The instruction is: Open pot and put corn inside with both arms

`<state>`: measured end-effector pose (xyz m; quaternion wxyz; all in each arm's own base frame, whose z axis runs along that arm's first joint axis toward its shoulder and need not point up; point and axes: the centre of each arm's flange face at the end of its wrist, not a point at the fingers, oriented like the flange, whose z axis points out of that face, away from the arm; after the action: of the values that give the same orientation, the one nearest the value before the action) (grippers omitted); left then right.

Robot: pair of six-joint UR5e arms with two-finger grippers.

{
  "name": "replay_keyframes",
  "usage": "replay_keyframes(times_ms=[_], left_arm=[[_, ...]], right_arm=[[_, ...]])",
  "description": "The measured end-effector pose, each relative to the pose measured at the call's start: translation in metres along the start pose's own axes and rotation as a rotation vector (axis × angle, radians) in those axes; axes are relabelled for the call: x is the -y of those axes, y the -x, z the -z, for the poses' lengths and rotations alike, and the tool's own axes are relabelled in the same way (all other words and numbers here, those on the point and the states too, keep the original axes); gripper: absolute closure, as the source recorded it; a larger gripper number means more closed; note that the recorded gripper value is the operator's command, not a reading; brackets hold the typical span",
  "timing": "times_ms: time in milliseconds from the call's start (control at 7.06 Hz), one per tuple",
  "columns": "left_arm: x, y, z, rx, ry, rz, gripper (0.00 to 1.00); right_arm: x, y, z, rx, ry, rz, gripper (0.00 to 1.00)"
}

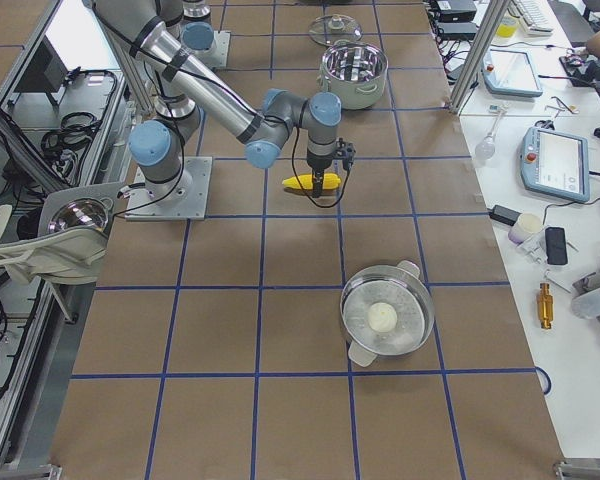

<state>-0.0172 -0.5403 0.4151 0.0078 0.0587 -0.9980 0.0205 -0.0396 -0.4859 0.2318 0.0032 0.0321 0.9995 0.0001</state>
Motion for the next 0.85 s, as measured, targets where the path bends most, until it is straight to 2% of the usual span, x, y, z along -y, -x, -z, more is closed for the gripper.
replay_keyframes(times_ms=[283,425,566,850], left_arm=[[-0.039,-0.076,0.070,-0.010,-0.065,-0.006,0.00],[-0.054,-0.098,0.085,-0.016,-0.080,-0.029,0.00],[-0.061,-0.111,0.088,-0.021,-0.078,-0.043,0.00],[-0.070,-0.120,0.091,-0.022,-0.066,-0.055,0.00]], right_arm=[[0.006,0.037,-0.010,0.004,-0.045,0.066,0.02],[0.011,0.052,-0.022,-0.003,-0.056,0.101,0.03],[0.014,0.056,-0.035,-0.014,-0.057,0.119,0.16],[0.014,0.057,-0.045,-0.035,-0.049,0.132,0.28]])
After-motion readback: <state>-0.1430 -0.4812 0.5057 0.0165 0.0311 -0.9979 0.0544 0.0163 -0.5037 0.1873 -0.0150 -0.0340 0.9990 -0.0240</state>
